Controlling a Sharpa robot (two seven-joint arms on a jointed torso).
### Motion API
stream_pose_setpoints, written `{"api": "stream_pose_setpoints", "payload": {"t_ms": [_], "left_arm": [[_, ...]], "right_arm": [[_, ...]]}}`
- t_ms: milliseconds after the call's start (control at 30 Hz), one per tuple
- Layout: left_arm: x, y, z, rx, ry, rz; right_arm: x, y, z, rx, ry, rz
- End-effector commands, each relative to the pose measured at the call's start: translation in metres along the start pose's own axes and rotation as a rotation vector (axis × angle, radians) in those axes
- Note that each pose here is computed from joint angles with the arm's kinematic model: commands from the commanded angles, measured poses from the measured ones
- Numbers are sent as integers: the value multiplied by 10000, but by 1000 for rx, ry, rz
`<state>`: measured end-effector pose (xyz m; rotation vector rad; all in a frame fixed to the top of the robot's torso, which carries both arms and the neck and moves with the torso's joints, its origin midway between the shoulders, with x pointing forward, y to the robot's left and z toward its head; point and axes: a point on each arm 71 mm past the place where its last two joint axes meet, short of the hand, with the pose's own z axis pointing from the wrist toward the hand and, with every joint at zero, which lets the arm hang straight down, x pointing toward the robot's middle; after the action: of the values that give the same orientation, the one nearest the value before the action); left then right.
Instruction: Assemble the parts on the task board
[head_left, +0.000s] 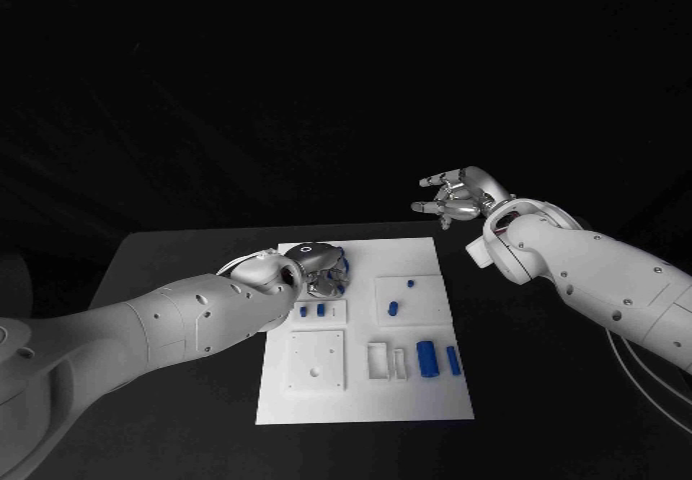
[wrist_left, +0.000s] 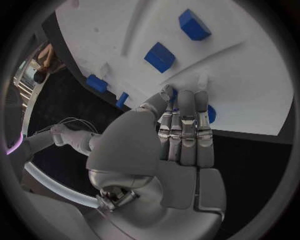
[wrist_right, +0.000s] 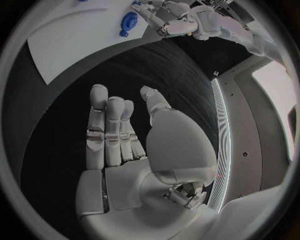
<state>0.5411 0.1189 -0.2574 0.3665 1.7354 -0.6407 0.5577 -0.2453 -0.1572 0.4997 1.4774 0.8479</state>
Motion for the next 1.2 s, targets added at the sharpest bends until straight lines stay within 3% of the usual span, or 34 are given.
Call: {"api": "stream_pose_setpoints", "payload": {"t_ms": [33, 367, 667, 967, 1200], "left_arm": [[3, -16, -27, 18, -20, -28], [-154, -3, -83, 12, -68, -119], [-316, 117, -229, -24, -74, -195], [-345, 301, -408, -74, -23, -246], [-346, 358, -462, -75, -11, -215]], "right_arm": [[5, 11, 2, -11, 1, 3], [1, 3, 2, -9, 1, 3], [-30, -24, -7, -3, -3, -1], [-34, -32, -7, 0, -4, -2], [-37, -34, -9, 0, -4, -2]]}}
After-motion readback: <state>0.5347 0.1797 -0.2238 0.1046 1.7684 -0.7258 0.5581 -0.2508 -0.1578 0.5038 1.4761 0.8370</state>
